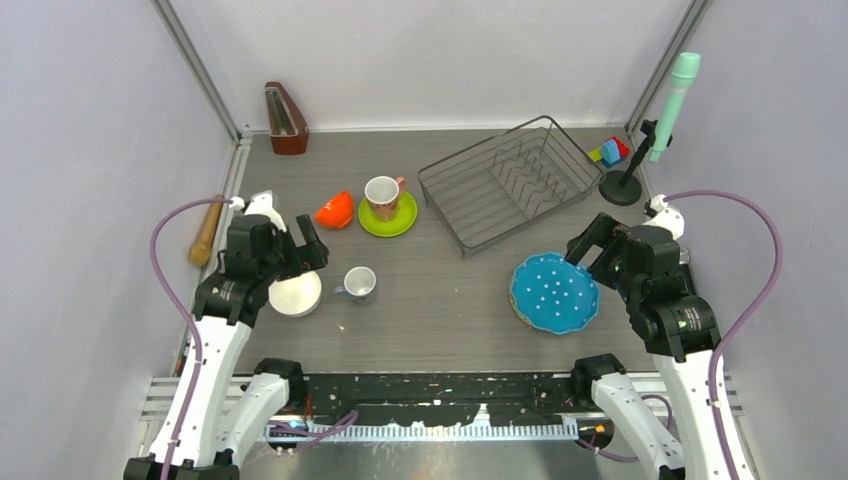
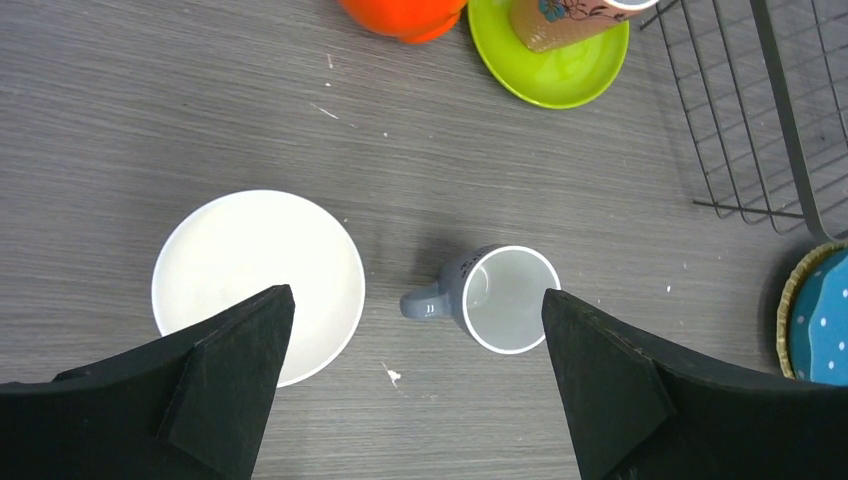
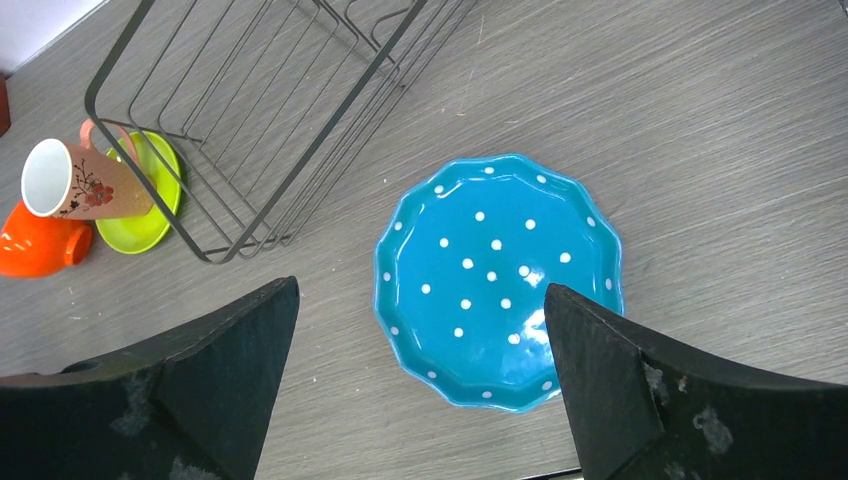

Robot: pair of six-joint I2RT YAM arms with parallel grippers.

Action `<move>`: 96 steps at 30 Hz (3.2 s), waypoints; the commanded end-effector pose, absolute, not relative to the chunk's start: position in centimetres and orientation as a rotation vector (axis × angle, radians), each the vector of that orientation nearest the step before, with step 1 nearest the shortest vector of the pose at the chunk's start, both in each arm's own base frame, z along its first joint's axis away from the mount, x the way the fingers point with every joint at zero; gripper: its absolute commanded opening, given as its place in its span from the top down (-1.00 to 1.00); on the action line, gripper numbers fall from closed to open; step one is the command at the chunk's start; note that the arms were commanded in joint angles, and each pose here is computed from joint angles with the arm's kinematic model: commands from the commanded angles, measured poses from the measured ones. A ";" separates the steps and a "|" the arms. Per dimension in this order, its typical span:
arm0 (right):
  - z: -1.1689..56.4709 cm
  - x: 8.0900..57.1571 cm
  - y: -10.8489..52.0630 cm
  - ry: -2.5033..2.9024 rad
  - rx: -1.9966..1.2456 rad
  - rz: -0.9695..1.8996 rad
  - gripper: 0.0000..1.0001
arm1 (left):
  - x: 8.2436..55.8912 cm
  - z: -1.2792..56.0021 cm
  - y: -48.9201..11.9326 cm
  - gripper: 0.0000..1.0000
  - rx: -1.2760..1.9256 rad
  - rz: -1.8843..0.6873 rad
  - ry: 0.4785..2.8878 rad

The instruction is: Load the mixed dishes into the dish rack

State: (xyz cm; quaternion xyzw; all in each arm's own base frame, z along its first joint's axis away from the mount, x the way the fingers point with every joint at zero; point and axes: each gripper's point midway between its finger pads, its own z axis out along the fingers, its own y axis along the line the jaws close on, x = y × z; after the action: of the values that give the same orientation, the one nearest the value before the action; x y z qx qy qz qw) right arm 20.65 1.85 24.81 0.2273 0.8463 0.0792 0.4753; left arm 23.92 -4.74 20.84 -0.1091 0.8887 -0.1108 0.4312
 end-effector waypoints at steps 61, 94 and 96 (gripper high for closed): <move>24.8 25.8 7.4 2.138 0.433 0.469 -0.95 | 26.0 16.9 -4.2 1.00 -0.445 0.044 2.224; 35.1 29.7 30.9 1.702 -0.208 1.000 -0.99 | 30.9 40.0 -23.1 1.00 -0.469 -1.587 1.646; 34.8 30.5 31.5 1.722 -0.218 0.972 -0.99 | 31.1 39.8 -23.1 1.00 -0.475 -1.581 1.649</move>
State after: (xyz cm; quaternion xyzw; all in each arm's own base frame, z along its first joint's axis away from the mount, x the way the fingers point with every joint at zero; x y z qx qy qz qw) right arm 28.21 30.99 30.55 -0.0988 0.7602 0.4282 0.4785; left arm 31.74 -22.76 34.67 -0.2218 0.7067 -0.5667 0.3608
